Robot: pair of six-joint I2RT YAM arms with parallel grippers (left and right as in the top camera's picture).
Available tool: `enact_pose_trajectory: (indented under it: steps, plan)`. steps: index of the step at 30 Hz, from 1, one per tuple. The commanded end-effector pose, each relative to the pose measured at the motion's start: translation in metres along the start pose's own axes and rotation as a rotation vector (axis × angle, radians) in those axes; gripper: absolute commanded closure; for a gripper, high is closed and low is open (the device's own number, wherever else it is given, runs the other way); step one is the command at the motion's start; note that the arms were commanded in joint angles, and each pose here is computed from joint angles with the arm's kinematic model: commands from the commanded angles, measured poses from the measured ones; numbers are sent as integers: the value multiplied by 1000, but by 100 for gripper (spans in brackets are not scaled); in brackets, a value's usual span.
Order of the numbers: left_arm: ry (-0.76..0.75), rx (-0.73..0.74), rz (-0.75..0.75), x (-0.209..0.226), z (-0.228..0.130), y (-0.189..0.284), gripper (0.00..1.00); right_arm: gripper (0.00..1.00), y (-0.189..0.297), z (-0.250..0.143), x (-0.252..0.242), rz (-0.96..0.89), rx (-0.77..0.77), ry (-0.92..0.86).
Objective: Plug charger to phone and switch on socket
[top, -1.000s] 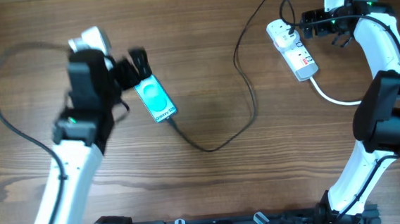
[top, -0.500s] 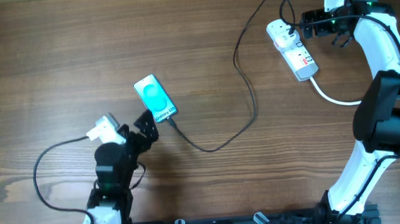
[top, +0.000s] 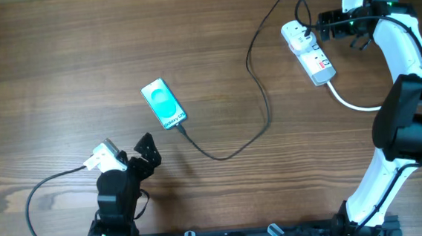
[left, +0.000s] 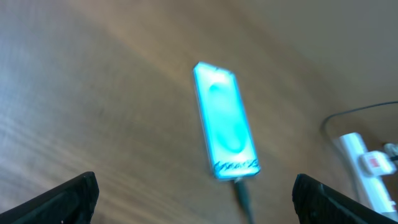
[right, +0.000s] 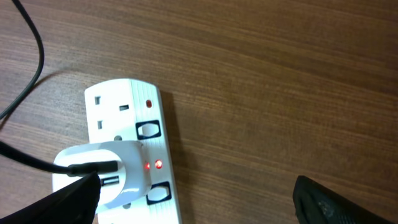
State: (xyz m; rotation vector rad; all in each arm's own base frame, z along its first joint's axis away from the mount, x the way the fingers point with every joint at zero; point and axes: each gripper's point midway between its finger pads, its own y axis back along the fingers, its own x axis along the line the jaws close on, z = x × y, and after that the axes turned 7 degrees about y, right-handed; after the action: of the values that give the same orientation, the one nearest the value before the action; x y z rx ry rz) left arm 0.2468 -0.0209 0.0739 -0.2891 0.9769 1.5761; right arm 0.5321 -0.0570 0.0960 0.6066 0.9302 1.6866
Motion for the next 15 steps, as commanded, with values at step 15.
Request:
enact_pose_trajectory:
  steps: [15]
  plan:
    - [-309,-316,-206,-52,58,38,0,0,2,3,3,11,-11,16]
